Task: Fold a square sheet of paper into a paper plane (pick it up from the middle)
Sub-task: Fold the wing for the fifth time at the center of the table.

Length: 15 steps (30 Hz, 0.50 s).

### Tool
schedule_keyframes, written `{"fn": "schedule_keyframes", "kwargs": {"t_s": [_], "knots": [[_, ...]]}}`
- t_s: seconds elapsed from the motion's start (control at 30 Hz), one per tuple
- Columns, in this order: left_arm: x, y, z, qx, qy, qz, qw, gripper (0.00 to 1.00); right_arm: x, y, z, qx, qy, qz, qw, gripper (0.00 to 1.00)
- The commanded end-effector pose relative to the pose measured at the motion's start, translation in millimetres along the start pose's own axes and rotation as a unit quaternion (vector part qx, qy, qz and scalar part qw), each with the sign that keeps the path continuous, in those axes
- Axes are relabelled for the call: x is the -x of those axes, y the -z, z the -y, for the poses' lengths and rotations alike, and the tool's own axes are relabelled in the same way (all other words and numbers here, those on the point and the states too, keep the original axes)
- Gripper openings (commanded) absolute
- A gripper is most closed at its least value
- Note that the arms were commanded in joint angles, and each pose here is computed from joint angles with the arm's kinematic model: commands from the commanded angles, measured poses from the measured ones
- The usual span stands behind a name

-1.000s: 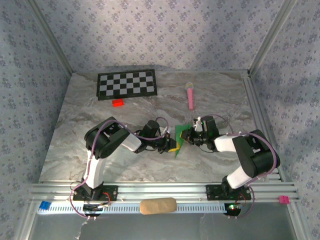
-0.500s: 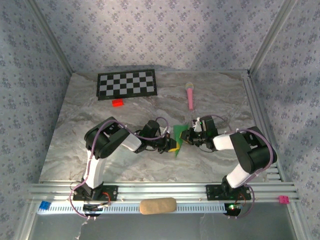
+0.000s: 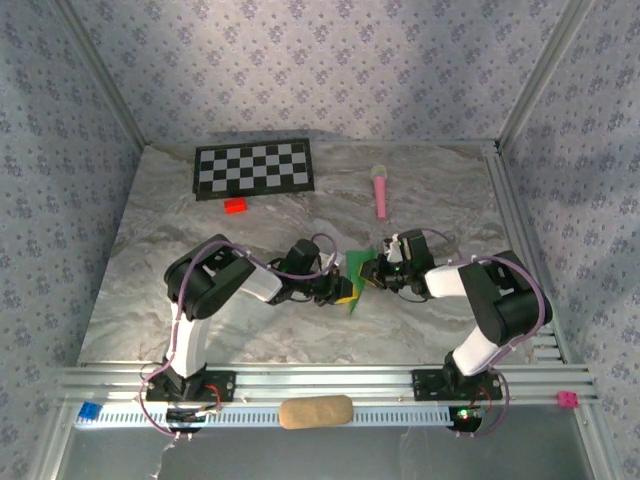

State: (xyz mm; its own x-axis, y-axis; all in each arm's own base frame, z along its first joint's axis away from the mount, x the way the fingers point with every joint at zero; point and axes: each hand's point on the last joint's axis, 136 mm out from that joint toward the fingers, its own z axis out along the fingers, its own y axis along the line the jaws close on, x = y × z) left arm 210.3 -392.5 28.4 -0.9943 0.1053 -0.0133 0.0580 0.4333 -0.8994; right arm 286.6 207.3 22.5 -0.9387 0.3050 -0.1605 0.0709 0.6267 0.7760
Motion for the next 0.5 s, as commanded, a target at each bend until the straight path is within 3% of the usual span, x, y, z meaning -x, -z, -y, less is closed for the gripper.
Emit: {"fn": "schedule_keyframes", "kwargs": {"t_s": [0.0, 0.3, 0.4, 0.47], "knots": [[-32.4, 11.8, -67.2, 0.127, 0.055, -0.040, 0.990, 0.16, -9.9, -5.0, 22.8, -0.055, -0.011, -0.010, 0.998, 0.12], [-43.8, 9.6, -61.9, 0.137, 0.032, -0.071, 0.987, 0.07, -12.2, -4.9, 26.4, -0.066, -0.014, -0.013, 0.998, 0.12], [-46.2, 11.7, -65.6, 0.146, 0.036, -0.069, 0.986, 0.08, -14.4, -4.8, 27.2, -0.069, -0.014, -0.014, 0.997, 0.12], [-48.5, 11.4, -62.6, 0.142, 0.033, -0.073, 0.987, 0.15, -15.7, -4.0, 28.6, -0.072, -0.016, -0.014, 0.997, 0.12]]}}
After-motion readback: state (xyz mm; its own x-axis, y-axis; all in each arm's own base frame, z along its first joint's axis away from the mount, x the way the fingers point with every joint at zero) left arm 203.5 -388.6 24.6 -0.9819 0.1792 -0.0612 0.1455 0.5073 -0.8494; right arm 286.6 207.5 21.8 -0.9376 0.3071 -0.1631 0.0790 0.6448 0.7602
